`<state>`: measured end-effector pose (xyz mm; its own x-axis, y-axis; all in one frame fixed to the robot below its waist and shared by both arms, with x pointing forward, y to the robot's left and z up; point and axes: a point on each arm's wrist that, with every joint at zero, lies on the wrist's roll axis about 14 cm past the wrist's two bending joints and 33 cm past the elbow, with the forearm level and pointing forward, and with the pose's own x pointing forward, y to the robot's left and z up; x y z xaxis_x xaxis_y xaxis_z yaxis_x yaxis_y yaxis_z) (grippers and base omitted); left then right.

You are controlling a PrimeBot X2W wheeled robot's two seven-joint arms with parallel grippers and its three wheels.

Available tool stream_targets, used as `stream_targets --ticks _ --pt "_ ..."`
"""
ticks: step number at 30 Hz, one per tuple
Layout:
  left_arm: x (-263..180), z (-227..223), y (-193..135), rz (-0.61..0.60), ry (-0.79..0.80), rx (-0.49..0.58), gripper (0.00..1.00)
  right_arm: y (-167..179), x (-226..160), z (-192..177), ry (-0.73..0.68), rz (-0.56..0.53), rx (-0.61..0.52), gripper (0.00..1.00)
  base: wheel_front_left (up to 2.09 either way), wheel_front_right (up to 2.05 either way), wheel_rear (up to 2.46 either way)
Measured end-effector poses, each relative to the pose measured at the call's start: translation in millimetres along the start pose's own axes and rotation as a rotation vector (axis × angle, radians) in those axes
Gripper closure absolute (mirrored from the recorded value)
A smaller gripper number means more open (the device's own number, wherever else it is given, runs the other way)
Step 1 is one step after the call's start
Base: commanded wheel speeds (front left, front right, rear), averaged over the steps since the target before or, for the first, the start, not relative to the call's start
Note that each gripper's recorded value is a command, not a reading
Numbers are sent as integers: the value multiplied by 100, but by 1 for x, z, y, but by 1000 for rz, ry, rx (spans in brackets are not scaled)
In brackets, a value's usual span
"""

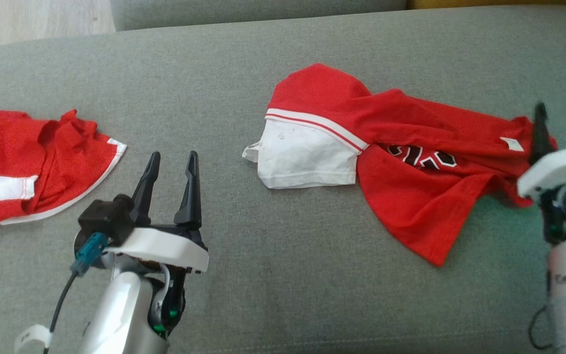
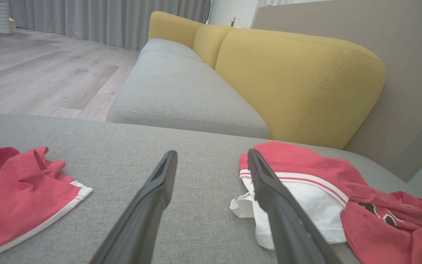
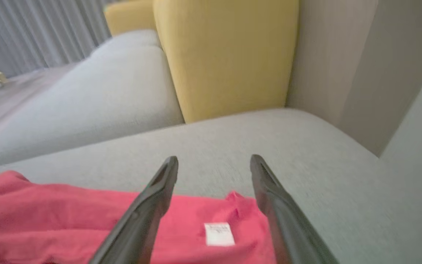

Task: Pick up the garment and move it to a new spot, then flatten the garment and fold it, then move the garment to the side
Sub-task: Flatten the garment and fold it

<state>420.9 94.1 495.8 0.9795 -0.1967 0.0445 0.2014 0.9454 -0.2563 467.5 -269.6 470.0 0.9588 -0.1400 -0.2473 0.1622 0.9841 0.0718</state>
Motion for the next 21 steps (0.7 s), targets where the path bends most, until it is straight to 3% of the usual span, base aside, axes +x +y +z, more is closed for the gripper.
stream_targets --ticks 4,7,16,21 --pt "-1 4 1 4 -10 1 0 41 -6 29 -144 111 -23 0 0 0 0" --pt "-1 8 2 6 -21 2 0 70 -20 27 -188 195 -8 0 0 0 0" --pt "-9 7 9 37 -19 -6 0 117 -60 -20 -133 339 16 0 0 0 0" --pt "-13 0 13 50 2 -8 0 132 -62 -23 -134 381 13 0 0 0 0"
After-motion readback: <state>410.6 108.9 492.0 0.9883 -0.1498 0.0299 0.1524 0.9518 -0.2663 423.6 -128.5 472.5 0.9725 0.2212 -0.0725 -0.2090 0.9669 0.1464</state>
